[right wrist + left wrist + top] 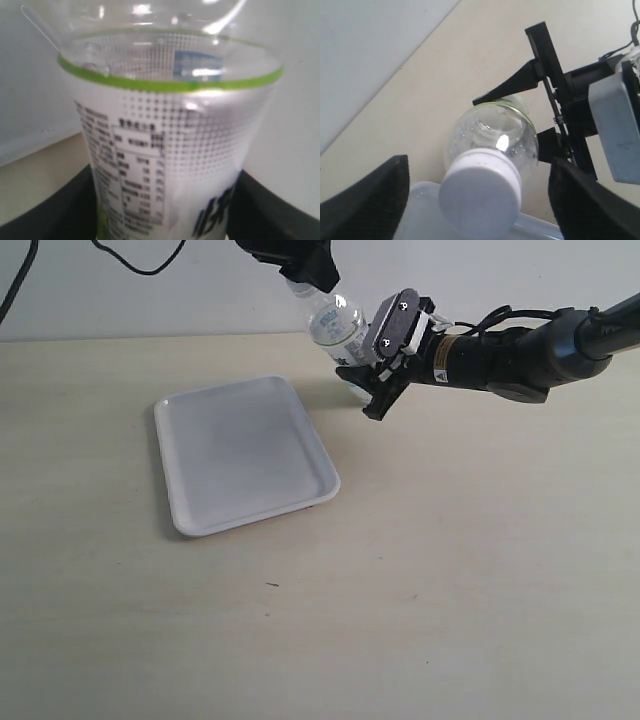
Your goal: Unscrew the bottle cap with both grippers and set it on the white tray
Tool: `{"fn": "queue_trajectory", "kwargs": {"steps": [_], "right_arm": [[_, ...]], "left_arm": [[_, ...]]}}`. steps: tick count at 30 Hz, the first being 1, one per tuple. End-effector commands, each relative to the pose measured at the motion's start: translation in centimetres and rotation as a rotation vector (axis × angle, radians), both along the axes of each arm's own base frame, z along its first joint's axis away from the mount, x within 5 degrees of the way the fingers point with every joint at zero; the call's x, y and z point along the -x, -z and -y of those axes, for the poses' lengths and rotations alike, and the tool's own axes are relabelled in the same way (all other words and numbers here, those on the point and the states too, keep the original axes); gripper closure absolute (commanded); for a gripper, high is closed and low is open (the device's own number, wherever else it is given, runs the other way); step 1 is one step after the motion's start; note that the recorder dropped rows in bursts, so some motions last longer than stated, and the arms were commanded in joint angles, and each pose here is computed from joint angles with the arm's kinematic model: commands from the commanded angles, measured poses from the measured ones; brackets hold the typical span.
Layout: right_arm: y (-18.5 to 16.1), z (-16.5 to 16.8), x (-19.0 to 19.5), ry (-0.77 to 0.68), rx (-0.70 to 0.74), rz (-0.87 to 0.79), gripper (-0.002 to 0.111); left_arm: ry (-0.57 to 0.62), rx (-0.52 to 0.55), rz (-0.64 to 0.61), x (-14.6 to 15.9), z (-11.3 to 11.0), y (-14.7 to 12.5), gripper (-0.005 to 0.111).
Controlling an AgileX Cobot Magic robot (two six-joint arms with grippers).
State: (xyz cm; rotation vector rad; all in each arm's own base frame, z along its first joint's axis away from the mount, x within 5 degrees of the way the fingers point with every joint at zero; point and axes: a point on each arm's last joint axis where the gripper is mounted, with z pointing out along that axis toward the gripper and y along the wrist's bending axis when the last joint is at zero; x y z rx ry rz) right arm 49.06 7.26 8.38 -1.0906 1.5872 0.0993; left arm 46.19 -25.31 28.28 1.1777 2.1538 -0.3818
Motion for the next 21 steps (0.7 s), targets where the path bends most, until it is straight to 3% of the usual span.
{"fn": "queue_trajectory", "kwargs": {"steps": [1, 21], "right_arm": [[0.54, 0.20, 0.08, 0.019, 0.036, -0.013, 0.108], [0.08, 0.13, -0.06, 0.019, 0.015, 0.031, 0.108]], "left_arm": [[0.009, -0.004, 0.006, 0.17, -0.05, -0.44, 0.033], [0.217, -0.124, 0.132, 0.29, -0.13, -0.32, 0.033]]}}
